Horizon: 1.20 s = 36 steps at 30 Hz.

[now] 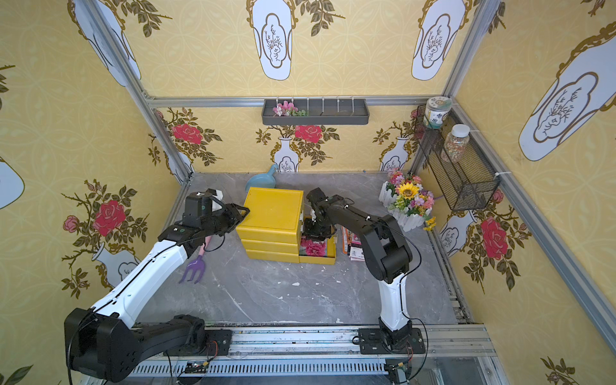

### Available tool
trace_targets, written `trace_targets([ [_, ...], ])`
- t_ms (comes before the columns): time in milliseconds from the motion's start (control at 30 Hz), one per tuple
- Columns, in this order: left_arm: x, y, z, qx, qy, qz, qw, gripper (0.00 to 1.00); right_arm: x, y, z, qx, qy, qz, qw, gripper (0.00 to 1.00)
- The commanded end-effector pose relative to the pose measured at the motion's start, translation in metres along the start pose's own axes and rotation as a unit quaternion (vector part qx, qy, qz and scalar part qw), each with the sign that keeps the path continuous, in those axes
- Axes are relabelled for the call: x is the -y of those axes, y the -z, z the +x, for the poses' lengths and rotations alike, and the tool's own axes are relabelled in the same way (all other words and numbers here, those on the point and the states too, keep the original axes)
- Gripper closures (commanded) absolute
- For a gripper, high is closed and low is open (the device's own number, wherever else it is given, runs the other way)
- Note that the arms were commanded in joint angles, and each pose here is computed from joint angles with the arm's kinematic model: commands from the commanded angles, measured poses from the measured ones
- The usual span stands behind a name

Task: Take the seed bags out of the drawer
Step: Pick up the seed packet from the drawer.

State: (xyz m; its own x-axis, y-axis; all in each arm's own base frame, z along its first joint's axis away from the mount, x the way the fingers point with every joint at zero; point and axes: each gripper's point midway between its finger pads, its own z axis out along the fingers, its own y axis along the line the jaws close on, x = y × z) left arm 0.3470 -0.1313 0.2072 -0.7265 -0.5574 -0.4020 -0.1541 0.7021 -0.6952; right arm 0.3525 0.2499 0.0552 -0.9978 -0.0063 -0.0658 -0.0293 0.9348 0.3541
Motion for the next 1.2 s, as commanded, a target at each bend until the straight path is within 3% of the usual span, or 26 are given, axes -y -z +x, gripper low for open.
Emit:
trace_targets([
  [0, -0.046, 0.000, 0.034, -0.060, 0.026, -0.091, 0.994, 0.54, 0.024, 0.006, 0.006, -0.003, 0.005, 0.066, 0.998, 0.71],
  [133, -0.045, 0.000, 0.033, -0.060, 0.027, -0.088, 0.994, 0.54, 0.035, -0.002, 0.007, -0.008, 0.006, 0.090, 0.996, 0.74],
  [433, -0.045, 0.002, 0.034, -0.060, 0.027, -0.089, 0.994, 0.54, 0.027, -0.025, 0.004, -0.023, 0.010, 0.075, 0.997, 0.77],
  [700, -0.045, 0.002, 0.034, -0.061, 0.026, -0.088, 0.994, 0.54, 0.000, -0.030, 0.007, -0.029, -0.008, -0.015, 0.999, 0.79],
  [967, -0.044, 0.001, 0.034, -0.060, 0.025, -0.086, 0.994, 0.54, 0.008, -0.002, 0.002, -0.002, -0.019, -0.019, 1.000, 0.72],
  [1167, -0.045, 0.001, 0.035, -0.062, 0.025, -0.087, 0.994, 0.54, 0.028, 0.012, 0.005, 0.009, -0.017, 0.046, 0.999, 0.64],
])
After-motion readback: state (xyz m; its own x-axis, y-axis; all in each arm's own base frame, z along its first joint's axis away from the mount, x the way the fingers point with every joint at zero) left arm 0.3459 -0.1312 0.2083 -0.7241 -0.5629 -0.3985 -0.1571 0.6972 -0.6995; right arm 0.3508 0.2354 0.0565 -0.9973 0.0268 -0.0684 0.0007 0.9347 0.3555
